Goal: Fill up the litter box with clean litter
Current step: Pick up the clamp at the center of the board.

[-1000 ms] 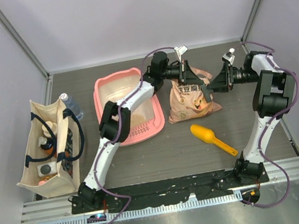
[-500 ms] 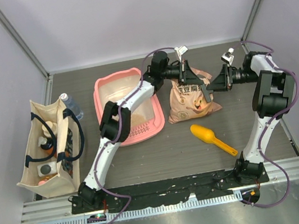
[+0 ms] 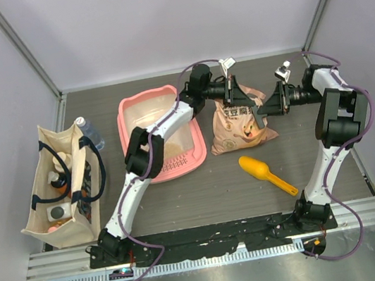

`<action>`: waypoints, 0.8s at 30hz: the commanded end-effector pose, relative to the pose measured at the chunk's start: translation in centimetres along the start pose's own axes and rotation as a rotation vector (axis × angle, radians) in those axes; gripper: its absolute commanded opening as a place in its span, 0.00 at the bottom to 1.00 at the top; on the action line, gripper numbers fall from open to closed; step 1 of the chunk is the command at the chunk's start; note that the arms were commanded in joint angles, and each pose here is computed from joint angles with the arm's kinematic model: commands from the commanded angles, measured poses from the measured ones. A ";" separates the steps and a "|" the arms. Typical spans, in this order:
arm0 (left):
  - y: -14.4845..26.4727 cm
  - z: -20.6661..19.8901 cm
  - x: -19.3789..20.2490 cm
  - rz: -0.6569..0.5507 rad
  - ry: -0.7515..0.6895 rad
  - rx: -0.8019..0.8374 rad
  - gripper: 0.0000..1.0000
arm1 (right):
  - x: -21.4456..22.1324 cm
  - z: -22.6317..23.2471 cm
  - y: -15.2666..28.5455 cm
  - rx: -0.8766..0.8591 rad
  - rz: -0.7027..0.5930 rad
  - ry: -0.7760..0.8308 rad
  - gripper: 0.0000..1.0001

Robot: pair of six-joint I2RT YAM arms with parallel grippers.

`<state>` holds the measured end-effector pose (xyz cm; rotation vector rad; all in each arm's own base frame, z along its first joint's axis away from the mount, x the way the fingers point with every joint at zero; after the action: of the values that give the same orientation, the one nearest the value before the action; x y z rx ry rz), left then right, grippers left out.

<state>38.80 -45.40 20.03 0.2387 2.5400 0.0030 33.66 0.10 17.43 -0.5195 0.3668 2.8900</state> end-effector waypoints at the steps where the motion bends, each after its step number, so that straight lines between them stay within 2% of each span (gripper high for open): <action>1: 0.1 -0.5 -0.5 0.012 -0.037 0.025 0.00 | 0.6 3.1 0.1 -0.014 0.025 -0.079 0.37; 2: 0.2 -0.5 -0.4 0.015 -0.035 0.026 0.00 | 0.5 3.2 0.1 -0.016 0.022 -0.080 0.36; 3: 0.2 -0.4 -0.4 0.017 -0.032 0.024 0.00 | 0.4 3.4 0.2 -0.016 0.017 -0.076 0.29; 7: 0.1 -0.5 -0.5 0.015 -0.043 0.021 0.01 | 0.0 3.7 0.6 -0.013 0.002 -0.077 0.17; 8: 0.2 -0.5 -0.6 0.013 -0.049 0.021 0.10 | -0.3 3.9 1.1 -0.006 -0.012 -0.064 0.13; 9: 0.2 -0.7 -0.7 0.013 -0.053 0.021 0.19 | -0.5 4.1 1.4 0.000 -0.022 -0.057 0.02; 10: 0.3 -0.8 -0.8 0.015 -0.058 0.025 0.27 | -0.7 4.5 1.8 0.009 -0.032 -0.047 0.02; 11: 0.4 -0.8 -0.8 0.017 -0.062 0.030 0.39 | -1.2 4.7 2.6 0.022 -0.052 -0.031 0.02; 12: 0.4 -0.9 -0.9 0.018 -0.067 0.034 0.44 | -1.5 5.0 2.9 0.025 -0.065 -0.022 0.01; 15: 0.4 -0.7 -0.7 0.023 -0.070 0.040 0.48 | -2.7 5.9 4.1 0.031 -0.108 0.004 0.01; 20: 0.2 -0.7 -0.6 0.026 -0.076 0.043 0.46 | -3.3 6.6 4.6 0.048 -0.116 0.041 0.01; 24: -0.6 -0.7 -0.4 0.018 -0.133 0.035 0.43 | -4.0 6.8 4.8 0.050 -0.125 0.071 0.01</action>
<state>39.02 -45.28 20.41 0.2511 2.4959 -0.0123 35.59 -4.15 22.41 -0.6806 0.4501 2.7182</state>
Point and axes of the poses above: each gripper's point midway between its finger pads, its own y axis back along the fingers, its own z axis along the line the jaws close on, x = y × z, the point moved 7 cm from there along y, back along the fingers, and after that the axes turned 3 degrees about -y, right-handed, at the moved point
